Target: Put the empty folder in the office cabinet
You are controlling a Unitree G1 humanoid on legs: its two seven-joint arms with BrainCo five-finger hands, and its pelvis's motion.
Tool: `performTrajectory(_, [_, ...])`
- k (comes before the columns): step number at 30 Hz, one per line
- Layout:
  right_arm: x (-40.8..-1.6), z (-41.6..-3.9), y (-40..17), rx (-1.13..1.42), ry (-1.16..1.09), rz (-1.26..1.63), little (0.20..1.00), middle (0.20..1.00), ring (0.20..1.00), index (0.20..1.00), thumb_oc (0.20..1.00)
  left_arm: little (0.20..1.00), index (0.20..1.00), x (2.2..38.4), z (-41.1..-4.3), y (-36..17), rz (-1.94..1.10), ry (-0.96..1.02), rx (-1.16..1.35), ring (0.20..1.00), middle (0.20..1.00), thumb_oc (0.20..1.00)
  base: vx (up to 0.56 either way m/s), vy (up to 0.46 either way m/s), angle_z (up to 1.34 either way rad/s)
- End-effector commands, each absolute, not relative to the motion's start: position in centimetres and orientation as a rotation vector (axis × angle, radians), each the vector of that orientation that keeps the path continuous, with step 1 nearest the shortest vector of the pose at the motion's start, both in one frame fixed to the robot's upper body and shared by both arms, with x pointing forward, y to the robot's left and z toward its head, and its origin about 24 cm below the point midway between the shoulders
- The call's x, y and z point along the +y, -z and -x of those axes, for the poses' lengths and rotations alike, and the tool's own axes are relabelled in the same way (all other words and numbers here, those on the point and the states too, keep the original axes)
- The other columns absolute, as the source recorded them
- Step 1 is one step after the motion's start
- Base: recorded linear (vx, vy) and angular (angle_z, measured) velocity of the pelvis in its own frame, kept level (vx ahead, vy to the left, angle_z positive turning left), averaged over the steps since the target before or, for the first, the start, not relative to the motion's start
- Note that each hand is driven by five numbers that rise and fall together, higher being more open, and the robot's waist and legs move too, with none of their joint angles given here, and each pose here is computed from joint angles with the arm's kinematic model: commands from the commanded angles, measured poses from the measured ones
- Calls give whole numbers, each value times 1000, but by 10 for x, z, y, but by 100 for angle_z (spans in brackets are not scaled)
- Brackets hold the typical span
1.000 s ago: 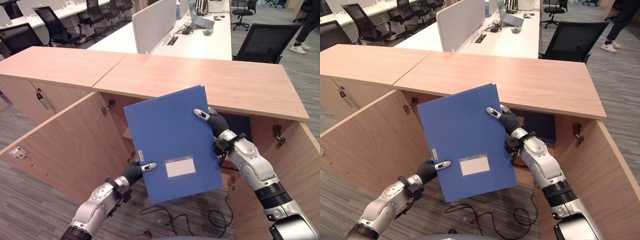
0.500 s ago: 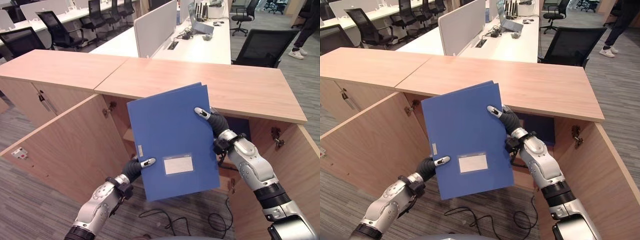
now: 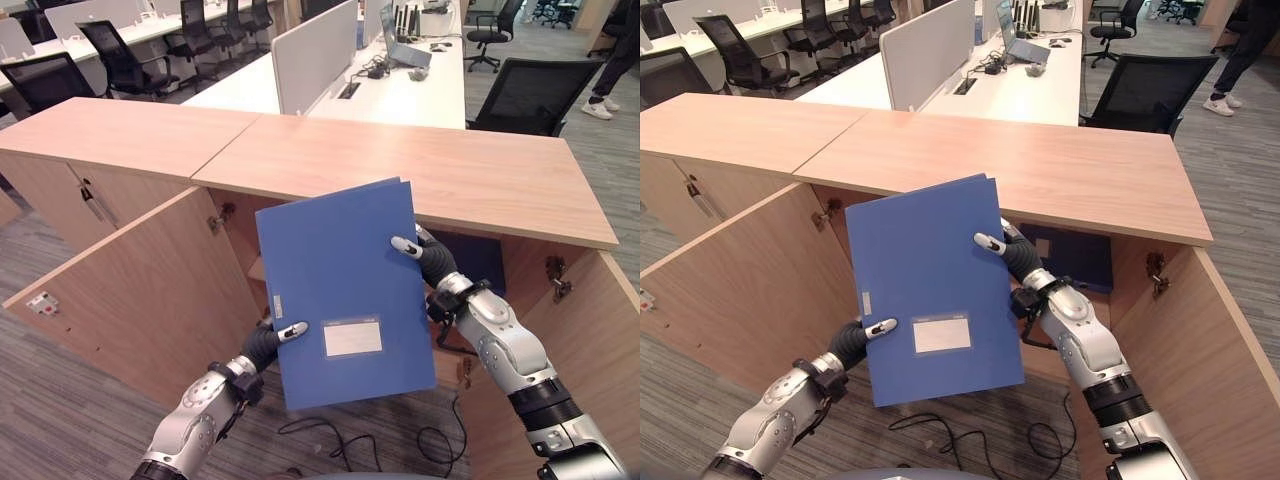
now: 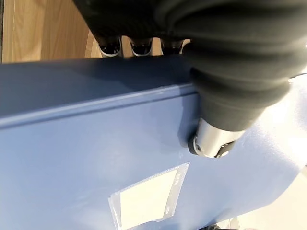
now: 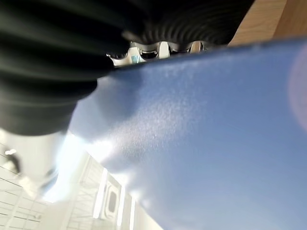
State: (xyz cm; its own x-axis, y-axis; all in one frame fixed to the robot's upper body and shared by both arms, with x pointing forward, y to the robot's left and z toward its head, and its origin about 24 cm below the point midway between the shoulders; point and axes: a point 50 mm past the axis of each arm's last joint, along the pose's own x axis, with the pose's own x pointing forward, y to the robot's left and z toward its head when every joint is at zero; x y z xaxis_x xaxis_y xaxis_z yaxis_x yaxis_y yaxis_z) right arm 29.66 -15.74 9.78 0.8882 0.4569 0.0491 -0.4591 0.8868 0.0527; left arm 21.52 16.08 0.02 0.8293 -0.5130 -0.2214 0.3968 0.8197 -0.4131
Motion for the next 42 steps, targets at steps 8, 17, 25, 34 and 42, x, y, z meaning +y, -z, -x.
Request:
performTrajectory(8, [-159, -296, -115, -139, -495, -60, 1000, 1000, 1000, 1000, 1000, 200, 200, 173, -227, -19, 331, 464, 209, 200, 200, 200, 0, 0, 0])
performTrajectory(17, [-195, -281, -73, 19, -348, -38, 1000, 1000, 1000, 1000, 1000, 200, 200, 187, -216, -12, 346, 407, 232, 200, 200, 200, -2, 7, 2])
performTrajectory(25, [-230, -247, -21, 205, -177, -77, 1000, 1000, 1000, 1000, 1000, 200, 200, 208, -193, 6, 391, 303, 299, 200, 200, 200, 0, 0, 0])
performTrajectory(34, [-238, -203, 34, 417, -85, -175, 1000, 1000, 1000, 1000, 1000, 200, 200, 221, -173, 30, 423, 180, 379, 200, 200, 200, -9, 18, -2])
performTrajectory(42, [-235, -192, 59, 522, -22, -218, 1000, 1000, 1000, 1000, 1000, 200, 200, 217, -179, 37, 418, 133, 393, 200, 200, 200, -19, 44, -6])
